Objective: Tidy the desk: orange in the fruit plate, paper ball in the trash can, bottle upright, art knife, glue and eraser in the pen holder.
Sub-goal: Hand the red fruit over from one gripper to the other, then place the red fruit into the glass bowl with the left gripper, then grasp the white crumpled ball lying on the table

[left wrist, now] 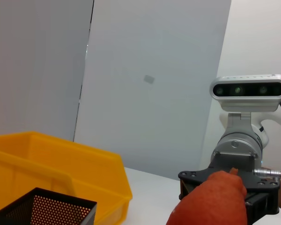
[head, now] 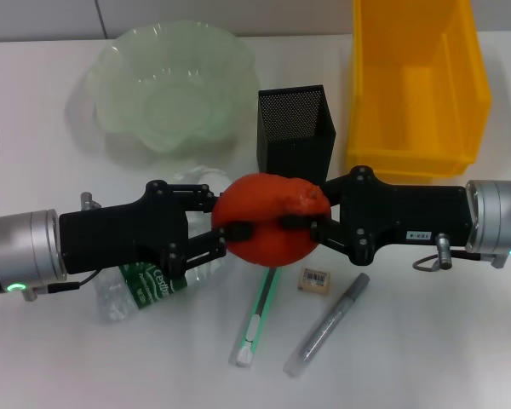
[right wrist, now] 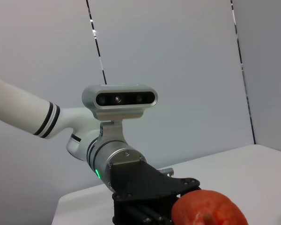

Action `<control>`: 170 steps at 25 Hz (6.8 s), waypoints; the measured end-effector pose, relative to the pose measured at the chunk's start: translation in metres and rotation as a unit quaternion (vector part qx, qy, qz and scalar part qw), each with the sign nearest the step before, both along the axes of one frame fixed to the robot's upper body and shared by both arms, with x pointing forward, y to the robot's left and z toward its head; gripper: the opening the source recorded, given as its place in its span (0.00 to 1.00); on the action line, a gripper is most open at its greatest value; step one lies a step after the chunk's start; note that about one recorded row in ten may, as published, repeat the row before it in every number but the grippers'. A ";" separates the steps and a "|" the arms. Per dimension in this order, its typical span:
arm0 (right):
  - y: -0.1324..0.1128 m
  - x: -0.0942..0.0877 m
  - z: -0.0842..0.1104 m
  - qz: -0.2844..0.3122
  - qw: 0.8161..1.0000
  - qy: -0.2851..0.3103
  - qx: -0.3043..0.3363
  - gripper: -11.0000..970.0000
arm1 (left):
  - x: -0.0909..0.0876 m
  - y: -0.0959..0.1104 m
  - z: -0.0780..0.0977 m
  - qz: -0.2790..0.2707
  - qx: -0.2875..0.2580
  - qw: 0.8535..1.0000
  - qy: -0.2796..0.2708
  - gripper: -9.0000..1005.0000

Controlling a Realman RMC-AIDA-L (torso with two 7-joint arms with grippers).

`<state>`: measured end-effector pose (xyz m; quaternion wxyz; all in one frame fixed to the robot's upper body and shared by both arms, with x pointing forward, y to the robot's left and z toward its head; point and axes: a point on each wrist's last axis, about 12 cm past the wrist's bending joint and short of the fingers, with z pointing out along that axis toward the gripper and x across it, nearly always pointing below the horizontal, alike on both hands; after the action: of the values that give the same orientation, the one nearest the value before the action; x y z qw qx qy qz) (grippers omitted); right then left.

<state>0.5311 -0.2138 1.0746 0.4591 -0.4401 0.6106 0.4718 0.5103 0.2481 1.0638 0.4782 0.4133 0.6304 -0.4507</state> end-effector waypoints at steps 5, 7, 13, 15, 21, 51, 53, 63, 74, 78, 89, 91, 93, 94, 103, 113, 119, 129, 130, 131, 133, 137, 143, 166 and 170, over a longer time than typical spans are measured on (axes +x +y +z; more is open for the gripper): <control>-0.001 -0.001 -0.001 0.003 1.000 0.000 -0.003 0.20 | -0.001 0.001 0.000 0.001 -0.002 1.000 0.000 0.35; 0.000 -0.001 -0.001 0.005 1.000 0.001 -0.006 0.21 | 0.000 0.000 0.000 0.001 -0.002 1.000 0.000 0.32; -0.001 -0.001 -0.001 0.005 1.000 0.002 -0.005 0.46 | 0.000 0.000 0.000 0.003 -0.004 1.000 0.000 0.26; -0.002 -0.002 -0.001 0.004 1.000 0.002 -0.005 0.69 | 0.000 0.000 0.001 0.003 -0.005 1.000 0.000 0.25; -0.005 -0.003 -0.003 -0.003 1.000 0.005 -0.007 0.71 | 0.002 0.000 0.003 0.008 -0.014 1.000 -0.003 0.22; -0.030 -0.025 -0.032 -0.079 0.996 0.039 -0.032 0.74 | 0.081 0.004 -0.013 0.377 -0.020 0.926 0.010 0.10; -0.032 -0.025 -0.034 -0.087 0.995 0.034 -0.037 0.74 | 0.081 0.003 -0.013 0.377 -0.020 0.926 0.010 0.10; -0.037 -0.030 -0.037 -0.123 0.992 0.002 -0.017 0.74 | 0.081 0.001 -0.013 0.370 -0.009 0.929 -0.003 0.24; -0.038 -0.030 -0.037 -0.124 0.992 0.001 -0.018 0.74 | 0.073 -0.002 -0.006 0.337 -0.045 0.940 -0.020 0.69; -0.039 -0.030 -0.037 -0.125 0.992 0.001 -0.019 0.74 | 0.060 -0.002 0.000 0.265 -0.055 0.963 -0.020 0.74; -0.042 -0.032 -0.038 -0.129 0.991 0.002 -0.020 0.74 | 0.042 -0.006 0.007 0.120 0.022 0.991 0.059 0.79; -0.042 -0.032 -0.038 -0.129 0.991 0.002 -0.020 0.74 | 0.043 -0.009 0.006 0.104 0.049 0.990 0.082 0.79; -0.042 -0.032 -0.038 -0.129 0.991 0.002 -0.020 0.74 | 0.045 -0.011 0.006 0.101 0.063 0.989 0.090 0.79; -0.042 -0.032 -0.038 -0.129 0.991 0.002 -0.020 0.74 | 0.045 -0.011 0.006 0.101 0.063 0.989 0.090 0.79; -0.042 -0.033 -0.038 -0.127 0.992 0.002 -0.019 0.74 | 0.053 -0.009 -0.002 0.139 0.105 0.980 0.094 0.77; -0.043 -0.032 -0.038 -0.128 0.992 0.001 -0.020 0.74 | 0.053 -0.014 -0.009 0.135 0.136 0.978 0.078 0.76; -0.043 -0.032 -0.038 -0.129 0.991 0.001 -0.021 0.74 | 0.055 -0.012 -0.012 0.149 0.145 0.975 0.077 0.75; -0.043 -0.032 -0.038 -0.128 0.992 0.001 -0.019 0.74 | 0.056 -0.012 -0.018 0.163 0.166 0.969 0.079 0.74; -0.043 -0.032 -0.038 -0.128 0.992 0.001 -0.019 0.74 | 0.056 -0.012 -0.019 0.164 0.166 0.969 0.079 0.74; -0.043 -0.032 -0.038 -0.128 0.992 0.001 -0.019 0.74 | 0.056 -0.012 -0.019 0.164 0.166 0.969 0.079 0.74; -0.043 -0.033 -0.038 -0.128 0.992 0.001 -0.019 0.74 | 0.056 -0.011 -0.019 0.166 0.166 0.969 0.080 0.74; -0.042 -0.033 -0.038 -0.128 0.992 0.002 -0.019 0.74 | 0.056 -0.011 -0.019 0.168 0.165 0.969 0.080 0.73; -0.042 -0.033 -0.037 -0.127 0.992 0.002 -0.018 0.74 | 0.056 -0.011 -0.019 0.168 0.165 0.969 0.079 0.73; -0.042 -0.032 -0.037 -0.126 0.992 0.003 -0.017 0.74 | 0.054 -0.013 -0.021 0.160 0.176 0.968 0.076 0.70; -0.042 -0.032 -0.037 -0.126 0.992 0.003 -0.017 0.74 | 0.054 -0.013 -0.022 0.160 0.177 0.968 0.076 0.69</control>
<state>0.4994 -0.2557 1.0380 0.5056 -0.3659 0.6708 0.4006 0.5639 0.2353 1.0420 0.4136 0.3500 0.7926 -0.2797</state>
